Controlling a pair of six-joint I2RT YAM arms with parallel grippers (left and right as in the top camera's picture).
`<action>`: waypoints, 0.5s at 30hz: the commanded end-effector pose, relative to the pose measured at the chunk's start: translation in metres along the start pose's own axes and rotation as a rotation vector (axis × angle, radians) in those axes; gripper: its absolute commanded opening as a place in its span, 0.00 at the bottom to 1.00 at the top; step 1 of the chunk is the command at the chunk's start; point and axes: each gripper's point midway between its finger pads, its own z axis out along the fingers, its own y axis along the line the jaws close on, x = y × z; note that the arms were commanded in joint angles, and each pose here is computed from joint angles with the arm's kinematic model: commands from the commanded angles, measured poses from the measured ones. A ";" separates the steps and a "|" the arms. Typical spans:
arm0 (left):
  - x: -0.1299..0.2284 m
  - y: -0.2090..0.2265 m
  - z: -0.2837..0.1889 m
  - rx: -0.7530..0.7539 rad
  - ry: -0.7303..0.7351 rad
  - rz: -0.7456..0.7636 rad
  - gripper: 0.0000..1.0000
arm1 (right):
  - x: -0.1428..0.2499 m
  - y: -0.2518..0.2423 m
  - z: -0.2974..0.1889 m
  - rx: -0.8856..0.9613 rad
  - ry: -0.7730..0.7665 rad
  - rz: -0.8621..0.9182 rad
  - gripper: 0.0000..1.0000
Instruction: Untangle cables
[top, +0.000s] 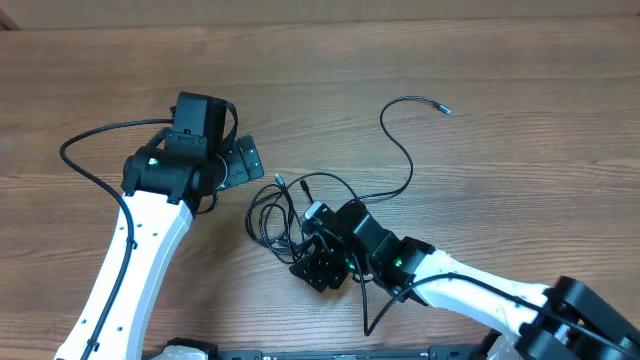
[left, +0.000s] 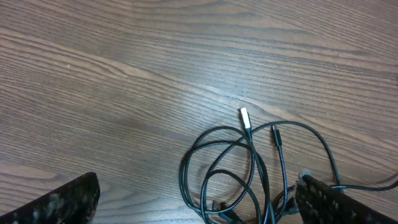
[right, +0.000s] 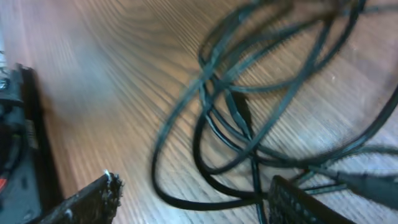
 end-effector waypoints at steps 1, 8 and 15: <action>-0.005 -0.002 -0.009 0.021 -0.027 0.016 1.00 | -0.005 -0.002 0.005 0.015 -0.011 0.036 0.73; -0.005 -0.002 -0.009 0.021 -0.027 0.016 1.00 | -0.016 -0.016 0.004 0.096 -0.068 0.113 0.08; -0.005 -0.002 -0.009 0.021 -0.027 0.016 1.00 | -0.021 -0.023 0.001 0.143 -0.084 0.125 0.04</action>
